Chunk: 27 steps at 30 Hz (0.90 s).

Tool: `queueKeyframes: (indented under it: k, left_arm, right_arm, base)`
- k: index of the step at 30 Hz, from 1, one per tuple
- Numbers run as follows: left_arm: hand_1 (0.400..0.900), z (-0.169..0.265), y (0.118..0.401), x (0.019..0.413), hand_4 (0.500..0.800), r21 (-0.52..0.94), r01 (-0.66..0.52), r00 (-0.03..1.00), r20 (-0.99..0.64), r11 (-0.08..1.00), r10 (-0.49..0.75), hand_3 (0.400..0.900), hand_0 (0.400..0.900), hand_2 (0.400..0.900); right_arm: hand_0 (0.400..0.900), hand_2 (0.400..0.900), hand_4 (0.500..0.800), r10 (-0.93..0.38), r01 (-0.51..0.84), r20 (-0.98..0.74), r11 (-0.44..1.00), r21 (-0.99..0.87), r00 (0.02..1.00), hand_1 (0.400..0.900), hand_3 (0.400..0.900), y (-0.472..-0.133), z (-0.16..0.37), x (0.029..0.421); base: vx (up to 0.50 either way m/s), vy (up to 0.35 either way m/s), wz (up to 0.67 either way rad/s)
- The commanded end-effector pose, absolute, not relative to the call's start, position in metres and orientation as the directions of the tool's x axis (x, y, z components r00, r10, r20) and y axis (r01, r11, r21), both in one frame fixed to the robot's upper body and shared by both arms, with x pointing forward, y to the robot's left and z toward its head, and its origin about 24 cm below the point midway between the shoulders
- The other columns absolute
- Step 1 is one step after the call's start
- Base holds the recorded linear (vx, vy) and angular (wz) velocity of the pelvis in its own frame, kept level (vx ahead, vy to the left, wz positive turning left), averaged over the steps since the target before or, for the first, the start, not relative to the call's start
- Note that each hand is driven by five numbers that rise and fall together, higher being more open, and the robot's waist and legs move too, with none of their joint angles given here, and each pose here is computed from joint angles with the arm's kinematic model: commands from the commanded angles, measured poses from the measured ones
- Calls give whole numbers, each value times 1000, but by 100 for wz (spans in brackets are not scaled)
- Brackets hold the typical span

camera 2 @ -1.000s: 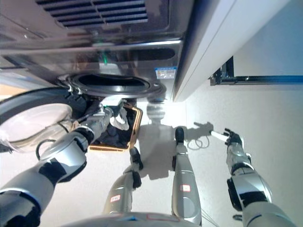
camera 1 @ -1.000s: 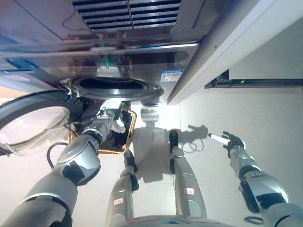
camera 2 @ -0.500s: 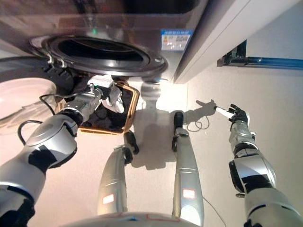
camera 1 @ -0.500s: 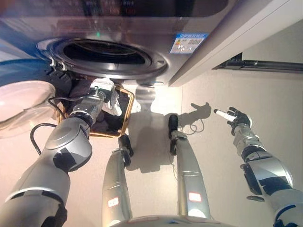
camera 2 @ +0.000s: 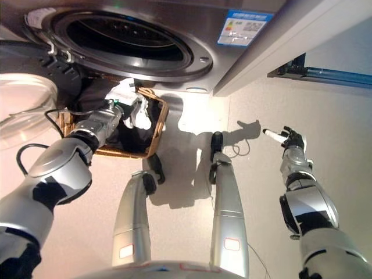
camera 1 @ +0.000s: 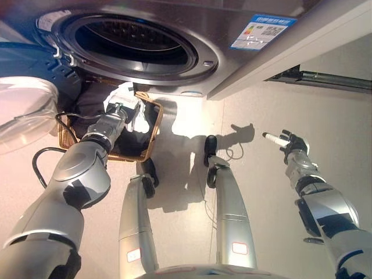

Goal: Put the clothes in the basket into the washing machine.

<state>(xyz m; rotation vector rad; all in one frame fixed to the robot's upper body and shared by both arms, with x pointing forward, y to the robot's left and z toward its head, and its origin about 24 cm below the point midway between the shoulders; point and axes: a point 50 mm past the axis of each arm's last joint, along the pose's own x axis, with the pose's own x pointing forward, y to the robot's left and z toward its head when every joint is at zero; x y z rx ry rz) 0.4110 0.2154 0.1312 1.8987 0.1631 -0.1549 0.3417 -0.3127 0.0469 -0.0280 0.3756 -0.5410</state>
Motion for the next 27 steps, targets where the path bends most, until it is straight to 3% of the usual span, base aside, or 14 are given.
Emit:
queueKeyframes:
  k: [1, 8, 9, 10, 27]
  left_arm:
    - [900, 165, 233, 416, 800, 921, 110, 991, -71, -374, 117, 900, 900, 900]
    - [900, 168, 219, 419, 800, 947, 47, 997, -22, -317, 80, 900, 900, 900]
    - [543, 167, 217, 419, 586, 950, 44, 997, -22, -310, 77, 543, 543, 543]
    - [400, 165, 215, 419, 500, 954, 37, 997, -17, -298, 71, 400, 400, 400]
    - [400, 147, 185, 418, 500, 983, -38, 999, 34, -178, -22, 400, 400, 400]
  right_arm:
    - [900, 900, 800, -583, 564, -211, 812, -149, 784, 900, 900, -321, 84, 356]
    - [900, 900, 800, -555, 535, -224, 832, -150, 801, 900, 900, -300, 80, 364]
    - [900, 900, 800, -548, 527, -230, 837, -150, 805, 900, 900, -296, 76, 364]
    - [900, 900, 800, -543, 522, -231, 840, -149, 807, 900, 900, -293, 75, 364]
    - [900, 900, 800, -495, 463, -226, 868, -182, 839, 900, 900, -272, 55, 362]
  base:
    - [15, 65, 0]
    - [36, 45, 1]
    - [41, 22, 2]
    - [35, 23, -2]
    - [4, -2, -1]
